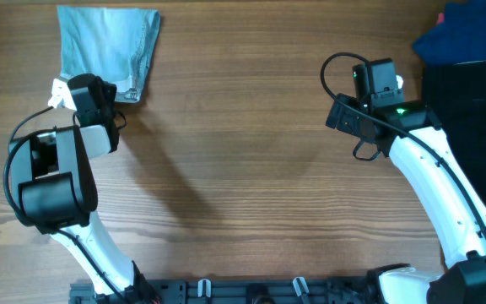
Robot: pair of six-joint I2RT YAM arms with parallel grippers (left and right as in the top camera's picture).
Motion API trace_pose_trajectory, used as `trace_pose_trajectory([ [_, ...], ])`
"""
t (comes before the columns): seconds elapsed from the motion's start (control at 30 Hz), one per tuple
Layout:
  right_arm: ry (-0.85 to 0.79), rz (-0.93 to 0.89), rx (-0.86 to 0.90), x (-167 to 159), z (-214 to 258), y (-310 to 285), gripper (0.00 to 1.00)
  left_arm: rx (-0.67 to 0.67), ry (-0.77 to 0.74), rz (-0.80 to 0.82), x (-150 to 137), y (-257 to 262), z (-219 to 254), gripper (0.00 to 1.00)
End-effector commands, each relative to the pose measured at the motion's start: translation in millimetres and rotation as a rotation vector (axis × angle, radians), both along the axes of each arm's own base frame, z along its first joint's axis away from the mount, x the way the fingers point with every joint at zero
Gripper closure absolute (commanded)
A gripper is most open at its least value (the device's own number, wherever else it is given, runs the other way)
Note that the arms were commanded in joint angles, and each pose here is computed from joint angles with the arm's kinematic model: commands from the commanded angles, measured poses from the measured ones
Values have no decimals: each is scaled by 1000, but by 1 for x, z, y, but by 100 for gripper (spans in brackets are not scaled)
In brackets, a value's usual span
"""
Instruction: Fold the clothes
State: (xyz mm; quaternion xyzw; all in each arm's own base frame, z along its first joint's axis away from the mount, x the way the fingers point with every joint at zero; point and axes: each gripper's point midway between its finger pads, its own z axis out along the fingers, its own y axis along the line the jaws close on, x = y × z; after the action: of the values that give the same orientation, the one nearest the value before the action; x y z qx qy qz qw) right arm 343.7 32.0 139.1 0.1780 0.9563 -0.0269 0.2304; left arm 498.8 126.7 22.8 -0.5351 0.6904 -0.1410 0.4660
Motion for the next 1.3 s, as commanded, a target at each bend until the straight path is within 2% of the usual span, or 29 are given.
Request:
trace_pose_trajectory([
  [0.0, -13, -2, -21, 5, 4, -3, 0, 12, -21, 14, 7, 0, 3, 83],
  [0.37, -14, -2, -20, 5, 4, -3, 0, 4, -41, -7, 21, -1, -6, 74],
  [0.5, -14, -2, -20, 5, 4, -3, 0, 3, -41, -11, 22, -3, -6, 32],
  [0.53, -13, -2, -21, 5, 4, -3, 0, 2, -43, -15, 22, -4, -6, 10],
  [0.57, -13, -2, -21, 5, 4, -3, 0, 6, -43, -18, 22, -4, -4, 1],
  [0.67, -13, -2, -21, 5, 4, -3, 0, -1, -19, -21, 18, -6, 1, 0],
  [0.77, -13, -2, -21, 5, 4, -3, 0, -11, 15, -27, 8, -9, 30, 0],
  [0.93, -13, -2, -21, 5, 4, -3, 0, -25, 83, -25, -26, -15, 81, 0],
  [1.0, -14, -2, -20, 5, 4, -3, 0, -36, 137, -25, -57, -21, 109, 0],
  [1.1, -14, -2, -20, 5, 4, -3, 0, -68, 275, -30, -134, -37, 143, 0],
  [1.13, -13, -2, -21, 5, 4, -3, 0, -71, 294, -34, -149, -40, 149, 0],
  [1.27, -13, -2, -21, 5, 4, -3, 0, -21, 215, -330, -198, -87, 203, 0],
])
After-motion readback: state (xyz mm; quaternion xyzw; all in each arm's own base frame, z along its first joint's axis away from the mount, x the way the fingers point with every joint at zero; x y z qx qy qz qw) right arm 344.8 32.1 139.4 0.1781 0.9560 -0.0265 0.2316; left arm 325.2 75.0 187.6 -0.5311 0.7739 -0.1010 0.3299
